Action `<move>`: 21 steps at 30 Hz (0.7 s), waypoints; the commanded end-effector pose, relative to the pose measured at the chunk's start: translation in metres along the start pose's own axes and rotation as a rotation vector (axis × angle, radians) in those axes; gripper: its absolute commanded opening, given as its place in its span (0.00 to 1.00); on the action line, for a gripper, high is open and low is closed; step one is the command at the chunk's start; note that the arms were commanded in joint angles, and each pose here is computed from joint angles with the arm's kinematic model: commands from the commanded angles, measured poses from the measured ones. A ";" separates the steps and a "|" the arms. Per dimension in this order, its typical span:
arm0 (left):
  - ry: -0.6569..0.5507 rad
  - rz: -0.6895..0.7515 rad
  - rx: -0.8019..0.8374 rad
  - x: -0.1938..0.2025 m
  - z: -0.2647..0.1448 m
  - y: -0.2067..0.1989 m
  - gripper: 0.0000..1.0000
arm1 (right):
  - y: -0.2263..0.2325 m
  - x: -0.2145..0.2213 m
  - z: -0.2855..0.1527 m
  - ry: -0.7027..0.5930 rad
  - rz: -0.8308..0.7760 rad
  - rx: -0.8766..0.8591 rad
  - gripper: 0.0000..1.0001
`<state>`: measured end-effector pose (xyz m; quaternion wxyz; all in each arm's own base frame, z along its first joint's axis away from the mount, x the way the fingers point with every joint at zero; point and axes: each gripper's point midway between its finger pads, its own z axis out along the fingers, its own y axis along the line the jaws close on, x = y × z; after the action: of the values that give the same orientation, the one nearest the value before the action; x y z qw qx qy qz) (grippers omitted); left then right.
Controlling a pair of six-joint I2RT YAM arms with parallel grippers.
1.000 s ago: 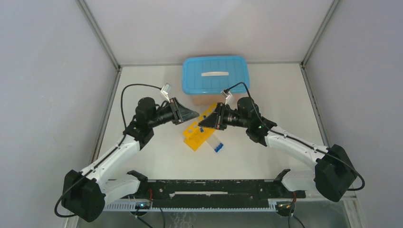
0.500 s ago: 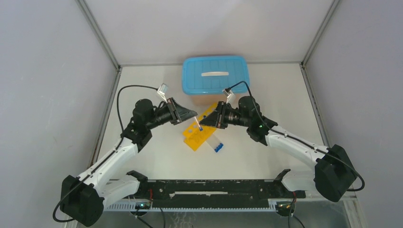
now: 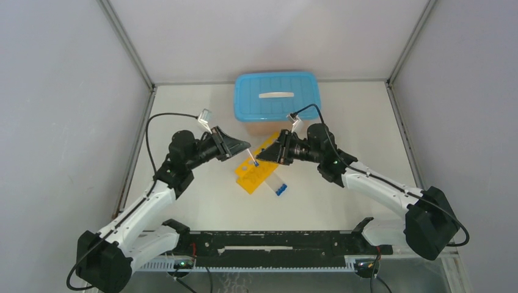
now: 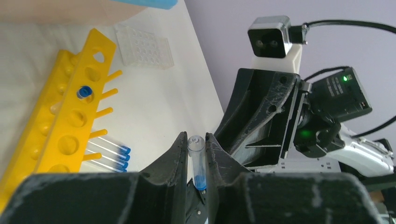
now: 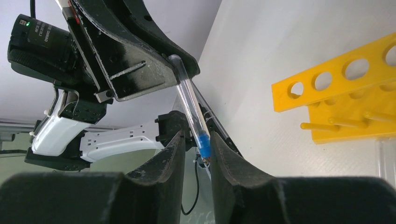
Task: Organize the chemistry lab equipment
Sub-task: Pick up the test tube at the center of the board.
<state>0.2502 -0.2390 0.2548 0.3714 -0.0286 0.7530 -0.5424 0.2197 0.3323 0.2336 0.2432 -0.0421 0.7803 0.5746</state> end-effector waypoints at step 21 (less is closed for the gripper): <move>-0.578 -0.501 -0.117 -0.066 -0.042 0.037 0.14 | 0.035 -0.040 -0.008 -0.218 -0.077 -0.171 0.59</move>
<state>0.2771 -0.1754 0.2454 0.4118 -0.3257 0.6743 -0.5192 0.2370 0.3211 0.2628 0.3218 -0.0218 0.7309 0.6015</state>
